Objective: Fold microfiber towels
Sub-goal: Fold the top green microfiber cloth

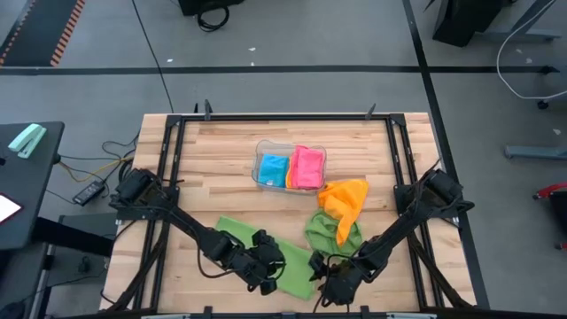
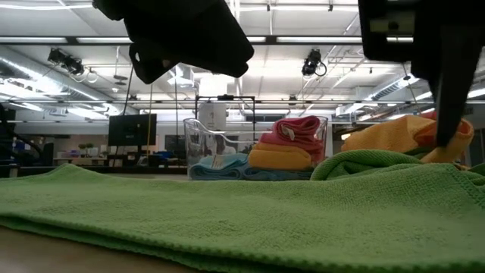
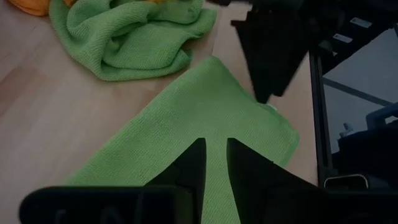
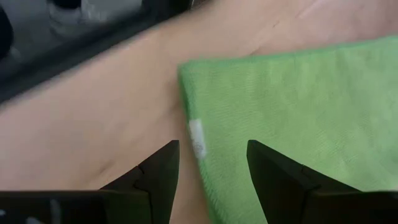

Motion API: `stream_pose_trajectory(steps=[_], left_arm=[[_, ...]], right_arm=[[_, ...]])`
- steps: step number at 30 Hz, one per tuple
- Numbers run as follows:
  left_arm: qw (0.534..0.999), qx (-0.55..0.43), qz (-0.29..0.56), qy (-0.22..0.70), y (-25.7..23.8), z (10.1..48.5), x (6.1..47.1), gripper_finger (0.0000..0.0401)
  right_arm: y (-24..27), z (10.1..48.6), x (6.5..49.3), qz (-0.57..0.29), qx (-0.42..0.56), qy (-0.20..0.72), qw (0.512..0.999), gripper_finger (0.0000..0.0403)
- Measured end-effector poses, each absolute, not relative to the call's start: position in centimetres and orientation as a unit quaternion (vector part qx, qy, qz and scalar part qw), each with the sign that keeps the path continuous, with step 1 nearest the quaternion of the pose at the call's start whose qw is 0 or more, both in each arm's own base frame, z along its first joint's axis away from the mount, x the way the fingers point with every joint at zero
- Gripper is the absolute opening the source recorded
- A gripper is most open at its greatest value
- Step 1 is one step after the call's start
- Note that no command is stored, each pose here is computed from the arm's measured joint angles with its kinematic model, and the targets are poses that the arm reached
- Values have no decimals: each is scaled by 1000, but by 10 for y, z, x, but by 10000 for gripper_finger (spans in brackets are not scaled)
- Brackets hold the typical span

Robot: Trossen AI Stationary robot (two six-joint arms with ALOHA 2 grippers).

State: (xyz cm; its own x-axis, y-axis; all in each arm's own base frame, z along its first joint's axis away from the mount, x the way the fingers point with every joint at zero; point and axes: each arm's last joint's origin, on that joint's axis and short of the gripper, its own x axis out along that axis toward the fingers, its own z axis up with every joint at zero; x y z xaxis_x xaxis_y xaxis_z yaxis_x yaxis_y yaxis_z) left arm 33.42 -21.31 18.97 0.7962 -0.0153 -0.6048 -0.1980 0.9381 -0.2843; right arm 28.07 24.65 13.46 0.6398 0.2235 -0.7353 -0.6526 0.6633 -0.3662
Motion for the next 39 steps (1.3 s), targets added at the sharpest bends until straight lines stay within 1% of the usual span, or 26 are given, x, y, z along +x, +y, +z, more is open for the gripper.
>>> stream_pose_trajectory(steps=[2, 8, 20, 23, 25, 27, 33, 35, 37, 39], left_arm=[[932, -169, 50, 317, -213, 189, 334, 75], [931, -168, 52, 320, -213, 189, 334, 69], [932, -172, 50, 315, -213, 190, 334, 75], [932, -172, 50, 315, -213, 190, 334, 71], [932, -172, 50, 315, -213, 190, 334, 68], [932, -172, 50, 315, -213, 190, 334, 67], [932, -172, 50, 315, -213, 190, 334, 73], [932, -171, 50, 316, -213, 190, 334, 75], [932, -171, 50, 316, -213, 190, 334, 74], [932, -171, 50, 316, -213, 190, 334, 72]], right_arm=[[246, 127, 281, 262, -336, 344, 837, 198], [246, 116, 285, 265, -369, 338, 824, 197], [231, 114, 296, 256, -399, 339, 813, 197], [229, 114, 298, 268, -398, 340, 809, 190], [229, 114, 297, 282, -397, 340, 805, 174], [229, 111, 297, 293, -398, 341, 799, 149], [229, 107, 295, 318, -392, 351, 789, 47], [228, 107, 295, 325, -386, 354, 787, 18], [228, 107, 295, 331, -375, 359, 788, 9], [226, 109, 294, 331, -361, 370, 789, 9]])
